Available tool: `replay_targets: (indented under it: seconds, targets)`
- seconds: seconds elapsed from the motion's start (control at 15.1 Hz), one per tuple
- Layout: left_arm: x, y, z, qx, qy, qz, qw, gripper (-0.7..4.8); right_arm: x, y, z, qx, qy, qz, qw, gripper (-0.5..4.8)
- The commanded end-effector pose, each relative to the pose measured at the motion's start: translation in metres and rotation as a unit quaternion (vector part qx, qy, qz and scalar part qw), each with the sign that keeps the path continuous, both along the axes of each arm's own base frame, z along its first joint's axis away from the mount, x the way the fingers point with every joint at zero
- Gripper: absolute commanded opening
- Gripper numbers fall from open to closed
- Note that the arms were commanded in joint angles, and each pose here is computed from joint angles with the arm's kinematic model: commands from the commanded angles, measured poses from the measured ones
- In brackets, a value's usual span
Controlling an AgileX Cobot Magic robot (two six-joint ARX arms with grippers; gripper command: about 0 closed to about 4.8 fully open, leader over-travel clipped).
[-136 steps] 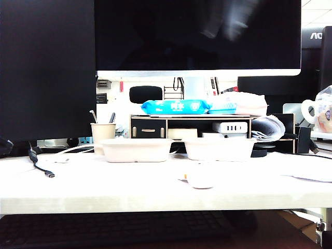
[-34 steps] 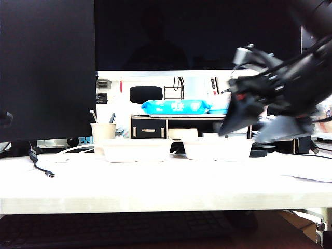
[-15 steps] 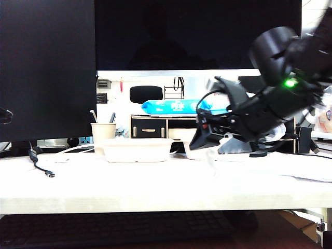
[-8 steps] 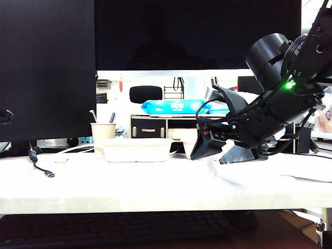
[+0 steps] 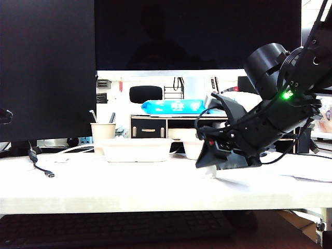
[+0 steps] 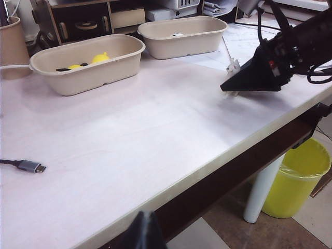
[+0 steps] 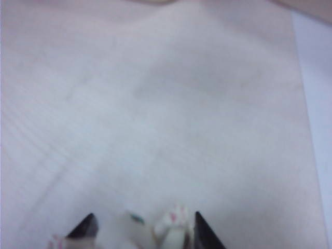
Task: Put the dolls with similar colors into the same paper box, while dolls with different colors go into separate paper boxes.
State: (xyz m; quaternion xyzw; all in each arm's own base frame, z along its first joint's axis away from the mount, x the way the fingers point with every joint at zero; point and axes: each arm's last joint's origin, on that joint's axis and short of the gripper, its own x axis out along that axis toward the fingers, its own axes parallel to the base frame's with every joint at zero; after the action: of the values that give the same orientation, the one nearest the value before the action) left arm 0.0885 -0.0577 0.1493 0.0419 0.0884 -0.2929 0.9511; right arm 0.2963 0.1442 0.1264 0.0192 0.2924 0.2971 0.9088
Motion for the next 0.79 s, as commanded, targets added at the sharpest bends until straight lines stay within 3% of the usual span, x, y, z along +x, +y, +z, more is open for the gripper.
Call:
replay_targets:
  seconds: [0.07, 0.2, 0.79]
  targets:
    - [0.000, 0.000, 0.001, -0.002, -0.007, -0.001, 1.000, -0.05, 0.003, 0.002, 0.006, 0.015, -0.025, -0.002, 1.000, 1.96]
    - [0.000, 0.000, 0.001, -0.002, -0.007, -0.001, 1.000, -0.05, 0.003, 0.002, 0.007, 0.016, -0.030, -0.004, 0.999, 1.44]
    - [0.000, 0.000, 0.001, -0.002, -0.006, -0.001, 1.000, -0.05, 0.012, 0.005, 0.024, 0.068, -0.077, -0.033, 0.994, 0.93]
